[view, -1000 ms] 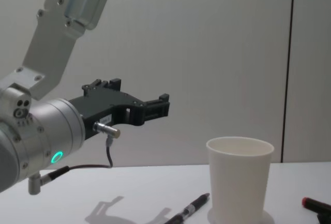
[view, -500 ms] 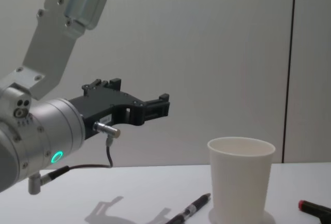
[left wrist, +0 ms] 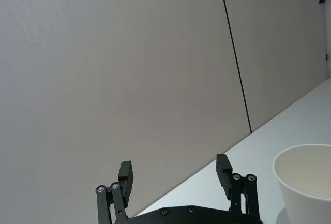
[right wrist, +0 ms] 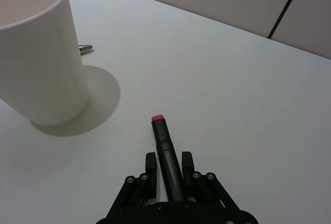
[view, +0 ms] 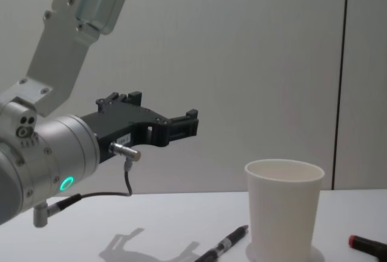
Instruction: Place the pen into the pen holder.
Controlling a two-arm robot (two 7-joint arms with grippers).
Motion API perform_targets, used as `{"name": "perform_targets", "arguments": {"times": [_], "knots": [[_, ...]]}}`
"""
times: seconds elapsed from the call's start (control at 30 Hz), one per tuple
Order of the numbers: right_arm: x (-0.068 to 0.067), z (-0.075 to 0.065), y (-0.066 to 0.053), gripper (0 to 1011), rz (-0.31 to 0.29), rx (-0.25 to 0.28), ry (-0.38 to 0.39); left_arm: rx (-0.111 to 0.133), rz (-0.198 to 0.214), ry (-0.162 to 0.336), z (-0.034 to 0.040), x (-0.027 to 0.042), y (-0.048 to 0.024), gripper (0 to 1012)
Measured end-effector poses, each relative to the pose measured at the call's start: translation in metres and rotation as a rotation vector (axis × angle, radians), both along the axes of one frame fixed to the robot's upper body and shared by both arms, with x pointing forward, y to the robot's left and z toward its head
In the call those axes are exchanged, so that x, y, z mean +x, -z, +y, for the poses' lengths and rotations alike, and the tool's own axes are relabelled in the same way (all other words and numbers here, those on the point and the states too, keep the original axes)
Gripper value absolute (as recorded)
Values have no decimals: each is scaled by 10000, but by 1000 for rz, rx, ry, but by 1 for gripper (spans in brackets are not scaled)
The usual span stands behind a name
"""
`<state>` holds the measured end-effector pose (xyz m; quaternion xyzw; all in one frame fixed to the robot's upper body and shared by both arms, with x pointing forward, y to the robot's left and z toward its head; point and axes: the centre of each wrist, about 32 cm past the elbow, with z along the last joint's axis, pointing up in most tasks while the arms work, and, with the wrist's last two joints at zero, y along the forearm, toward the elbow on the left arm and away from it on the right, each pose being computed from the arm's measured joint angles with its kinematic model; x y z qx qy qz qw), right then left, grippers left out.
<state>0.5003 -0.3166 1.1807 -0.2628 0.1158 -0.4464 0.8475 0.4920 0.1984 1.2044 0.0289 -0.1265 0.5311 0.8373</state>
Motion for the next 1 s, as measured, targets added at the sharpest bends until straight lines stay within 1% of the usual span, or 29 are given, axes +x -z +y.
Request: {"name": "perform_targets", "arguments": {"times": [0.1, 0.13, 0.2, 0.23, 0.8, 0.9, 1.0], "knots": [[0, 2, 1, 259, 0, -1, 0, 0, 0, 0, 0, 0, 0, 1001], [-1, 2, 2, 228, 0, -1, 0, 0, 0, 0, 0, 0, 0, 1001], [-1, 2, 2, 217, 0, -2, 1, 0, 0, 0, 0, 0, 0, 1001], [-1, 2, 2, 190, 0, -2, 1, 0, 0, 0, 0, 0, 0, 1001], [-2, 3, 4, 182, -1, -3, 3, 0, 0, 0, 0, 0, 0, 1001], [-2, 5, 5, 182, -12, -7, 2, 0, 0, 0, 0, 0, 0, 1001], [-12, 28, -38, 182, -45, -15, -2, 0, 0, 0, 0, 0, 0, 1001]]}}
